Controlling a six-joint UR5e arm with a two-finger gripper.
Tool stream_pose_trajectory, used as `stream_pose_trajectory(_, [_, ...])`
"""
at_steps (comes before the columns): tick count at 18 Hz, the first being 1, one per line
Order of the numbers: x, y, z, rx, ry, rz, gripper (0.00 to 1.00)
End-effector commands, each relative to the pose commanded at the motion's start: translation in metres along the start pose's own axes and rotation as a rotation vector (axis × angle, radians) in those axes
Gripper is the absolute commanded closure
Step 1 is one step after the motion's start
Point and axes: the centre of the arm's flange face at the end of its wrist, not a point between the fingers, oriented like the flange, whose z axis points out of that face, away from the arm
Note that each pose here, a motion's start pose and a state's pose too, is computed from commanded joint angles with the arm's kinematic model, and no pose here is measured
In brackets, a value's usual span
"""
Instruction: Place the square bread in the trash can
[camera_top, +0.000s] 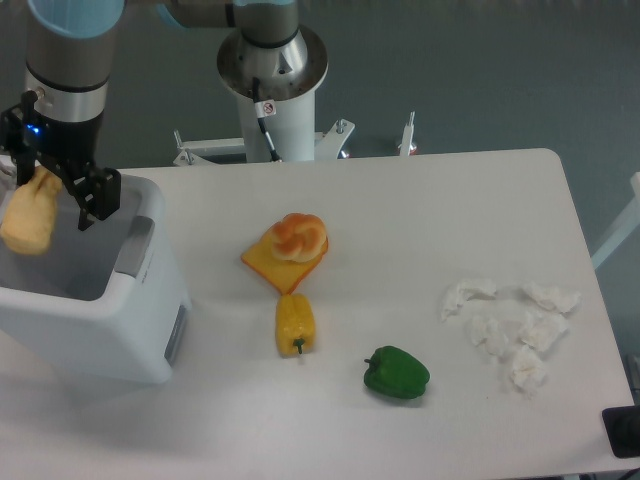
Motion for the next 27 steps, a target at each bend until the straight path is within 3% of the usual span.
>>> stream_pose_trajectory(11, [-0.019, -0.014, -0.023, 0.062, -0.03, -0.066, 0.0])
stream_pose_trajectory(16, [-0.083, -0.003, -0.072, 0.155, -0.132, -0.12, 0.0])
stream_pose_trajectory(21, [-0.159, 0.039, -0.085, 0.057, -0.268, -0.028, 0.0])
stream_pose_trajectory(25, [-0.228, 0.085, -0.084, -0.011, -0.28, 0.026, 0.0])
stream_pose_trajectory(27, [-0.263, 0.115, -0.068, -0.102, -0.279, 0.044, 0.0])
